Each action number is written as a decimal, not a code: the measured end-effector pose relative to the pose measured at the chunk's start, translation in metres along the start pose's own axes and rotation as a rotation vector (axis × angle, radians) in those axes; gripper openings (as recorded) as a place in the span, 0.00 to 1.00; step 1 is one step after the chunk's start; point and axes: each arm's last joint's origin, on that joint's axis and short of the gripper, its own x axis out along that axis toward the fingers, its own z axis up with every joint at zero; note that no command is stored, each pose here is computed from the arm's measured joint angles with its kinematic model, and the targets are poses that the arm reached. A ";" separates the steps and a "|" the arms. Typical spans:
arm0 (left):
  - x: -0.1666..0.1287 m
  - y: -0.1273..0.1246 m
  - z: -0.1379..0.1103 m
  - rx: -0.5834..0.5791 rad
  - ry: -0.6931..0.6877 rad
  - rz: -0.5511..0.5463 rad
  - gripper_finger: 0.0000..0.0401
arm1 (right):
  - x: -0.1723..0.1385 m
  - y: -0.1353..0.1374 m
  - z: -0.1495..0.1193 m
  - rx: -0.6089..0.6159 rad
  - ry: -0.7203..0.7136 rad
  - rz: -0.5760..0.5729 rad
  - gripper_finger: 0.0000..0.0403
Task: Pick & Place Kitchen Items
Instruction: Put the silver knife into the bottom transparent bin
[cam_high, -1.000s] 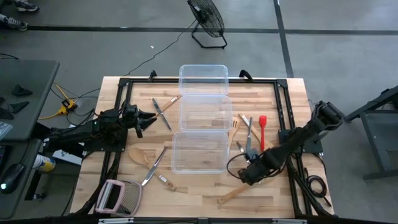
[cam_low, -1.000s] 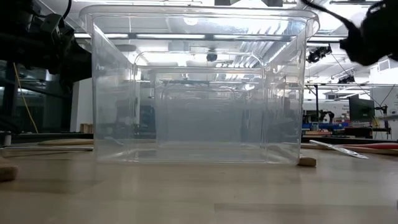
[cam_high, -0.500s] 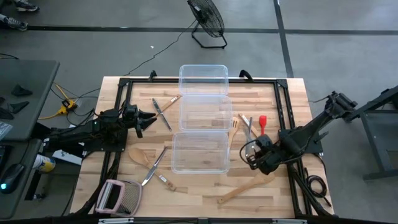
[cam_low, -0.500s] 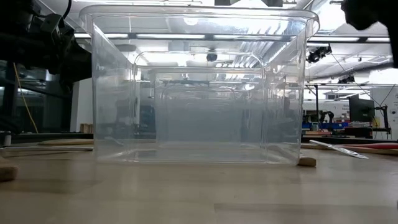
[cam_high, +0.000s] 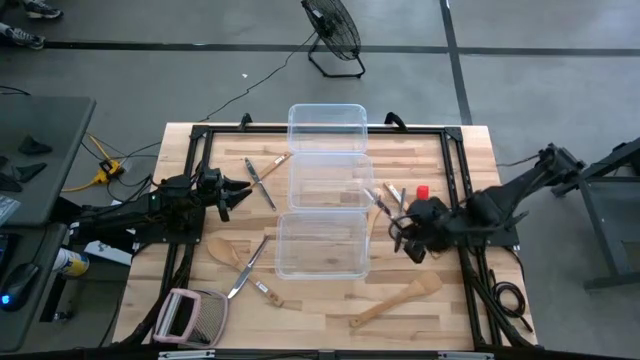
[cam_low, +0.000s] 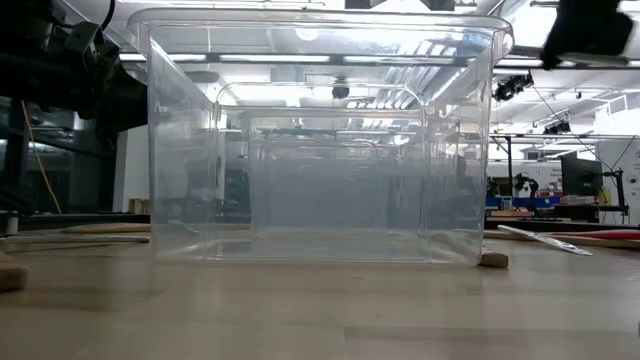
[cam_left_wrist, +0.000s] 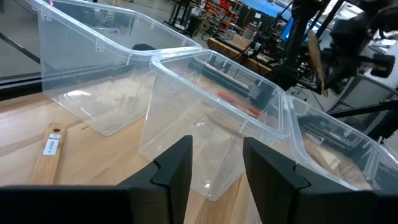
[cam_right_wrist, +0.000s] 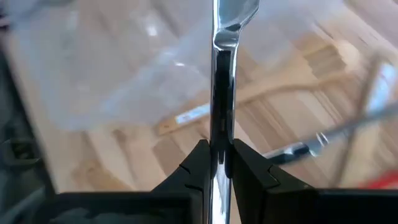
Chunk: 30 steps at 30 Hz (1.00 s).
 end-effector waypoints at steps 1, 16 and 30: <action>0.000 0.000 0.000 0.000 0.000 0.000 0.36 | 0.000 0.000 0.005 -0.029 -0.003 0.029 0.09; 0.000 0.000 0.000 0.000 0.000 0.000 0.36 | 0.025 0.032 0.051 -0.303 -0.084 0.433 0.09; 0.000 0.000 0.000 0.000 0.000 0.000 0.36 | 0.068 0.056 0.080 -0.311 -0.193 0.463 0.09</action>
